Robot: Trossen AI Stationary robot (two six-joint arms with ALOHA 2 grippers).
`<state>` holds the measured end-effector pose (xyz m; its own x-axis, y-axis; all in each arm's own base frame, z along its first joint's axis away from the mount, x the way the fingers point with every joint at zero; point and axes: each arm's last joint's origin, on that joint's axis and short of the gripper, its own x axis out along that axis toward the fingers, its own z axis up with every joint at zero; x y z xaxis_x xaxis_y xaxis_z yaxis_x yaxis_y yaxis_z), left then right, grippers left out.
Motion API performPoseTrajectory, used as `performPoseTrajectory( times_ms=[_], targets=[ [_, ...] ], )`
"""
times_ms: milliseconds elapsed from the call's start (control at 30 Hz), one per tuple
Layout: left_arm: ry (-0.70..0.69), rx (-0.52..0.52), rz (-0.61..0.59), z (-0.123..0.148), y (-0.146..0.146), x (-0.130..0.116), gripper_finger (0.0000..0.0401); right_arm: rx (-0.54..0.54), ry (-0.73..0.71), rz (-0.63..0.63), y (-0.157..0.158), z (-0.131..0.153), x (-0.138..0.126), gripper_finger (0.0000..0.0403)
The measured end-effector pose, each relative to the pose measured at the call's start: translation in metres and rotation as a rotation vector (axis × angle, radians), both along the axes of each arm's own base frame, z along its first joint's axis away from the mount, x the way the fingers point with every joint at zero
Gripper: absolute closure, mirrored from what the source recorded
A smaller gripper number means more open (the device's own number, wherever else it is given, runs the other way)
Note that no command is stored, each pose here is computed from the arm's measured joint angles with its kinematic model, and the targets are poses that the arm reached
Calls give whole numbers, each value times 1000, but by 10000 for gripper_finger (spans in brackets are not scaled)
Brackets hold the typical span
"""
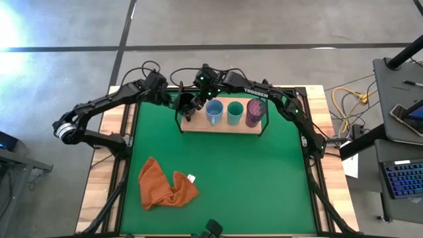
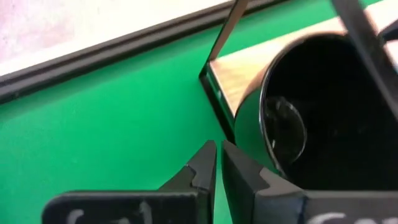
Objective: Stack small to large cups/mugs on shelf
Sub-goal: Put the black mug on the shelf
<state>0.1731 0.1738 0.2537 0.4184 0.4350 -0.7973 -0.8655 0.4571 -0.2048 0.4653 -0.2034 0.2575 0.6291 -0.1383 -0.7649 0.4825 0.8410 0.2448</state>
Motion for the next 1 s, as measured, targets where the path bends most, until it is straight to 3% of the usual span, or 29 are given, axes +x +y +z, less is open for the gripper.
performPoseTrajectory(
  times_ms=[400,1000],
  targets=[
    [-43,-2,-24,-15,5,7,390,-58,-28,-37,-3,21,-8,232],
    [-178,-29,-129,-20,11,19,390,-61,-13,-73,-14,21,-15,232]
  ],
)
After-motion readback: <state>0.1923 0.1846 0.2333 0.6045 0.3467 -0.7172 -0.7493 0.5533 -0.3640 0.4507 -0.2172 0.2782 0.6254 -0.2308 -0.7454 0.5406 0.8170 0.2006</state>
